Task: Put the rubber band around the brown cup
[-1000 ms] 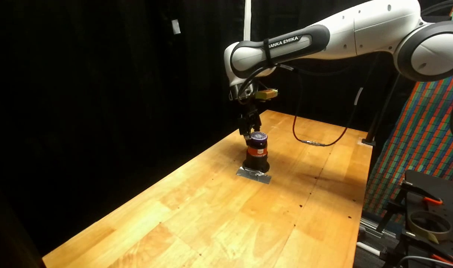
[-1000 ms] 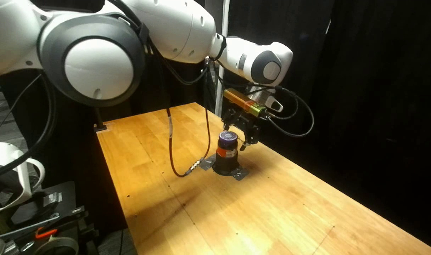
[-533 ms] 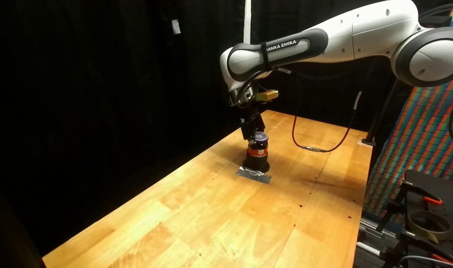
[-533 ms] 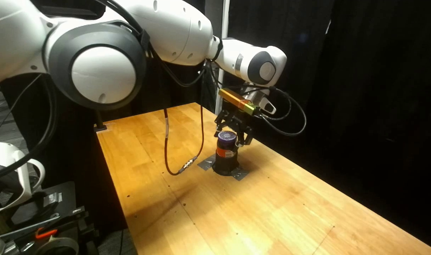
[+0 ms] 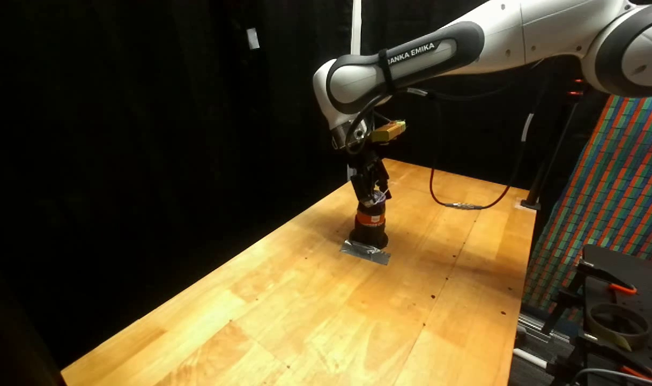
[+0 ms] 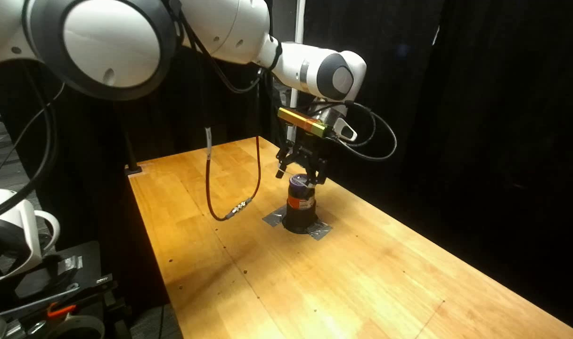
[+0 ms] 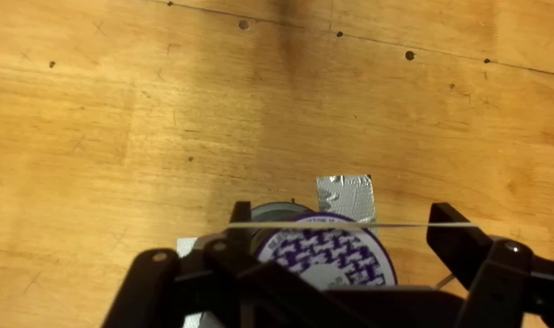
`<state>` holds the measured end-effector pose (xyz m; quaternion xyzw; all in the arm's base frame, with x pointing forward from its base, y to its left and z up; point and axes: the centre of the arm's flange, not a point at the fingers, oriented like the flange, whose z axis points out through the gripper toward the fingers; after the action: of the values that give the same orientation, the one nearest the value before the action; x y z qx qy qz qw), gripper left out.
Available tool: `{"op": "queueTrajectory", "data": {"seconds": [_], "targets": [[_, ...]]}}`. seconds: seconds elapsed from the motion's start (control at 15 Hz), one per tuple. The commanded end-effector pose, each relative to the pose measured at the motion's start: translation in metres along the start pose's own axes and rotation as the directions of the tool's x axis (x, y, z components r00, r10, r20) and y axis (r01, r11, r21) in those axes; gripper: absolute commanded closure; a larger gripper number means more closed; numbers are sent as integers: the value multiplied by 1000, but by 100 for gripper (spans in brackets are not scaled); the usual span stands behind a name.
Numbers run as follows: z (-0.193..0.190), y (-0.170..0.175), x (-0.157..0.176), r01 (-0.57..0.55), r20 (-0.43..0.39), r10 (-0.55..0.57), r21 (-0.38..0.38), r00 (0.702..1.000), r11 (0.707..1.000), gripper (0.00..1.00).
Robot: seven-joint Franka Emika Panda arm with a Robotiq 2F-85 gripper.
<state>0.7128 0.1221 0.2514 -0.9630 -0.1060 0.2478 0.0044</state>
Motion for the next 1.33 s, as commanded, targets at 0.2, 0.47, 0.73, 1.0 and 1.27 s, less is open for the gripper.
{"op": "queueTrajectory", "data": {"seconds": [0.2, 0.47, 0.73, 1.0, 1.27], "targets": [[31, -8, -90, -8, 20, 8, 14, 1000, 1000, 0], [48, -5, -101, -11, -84, 9, -19, 996, 1000, 0], [57, -7, -105, -9, -244, -17, -105, 970, 994, 5], [63, -10, -121, 6, -342, -47, -121, 939, 993, 49], [72, -13, -147, -3, -474, -69, -151, 878, 989, 81]]}}
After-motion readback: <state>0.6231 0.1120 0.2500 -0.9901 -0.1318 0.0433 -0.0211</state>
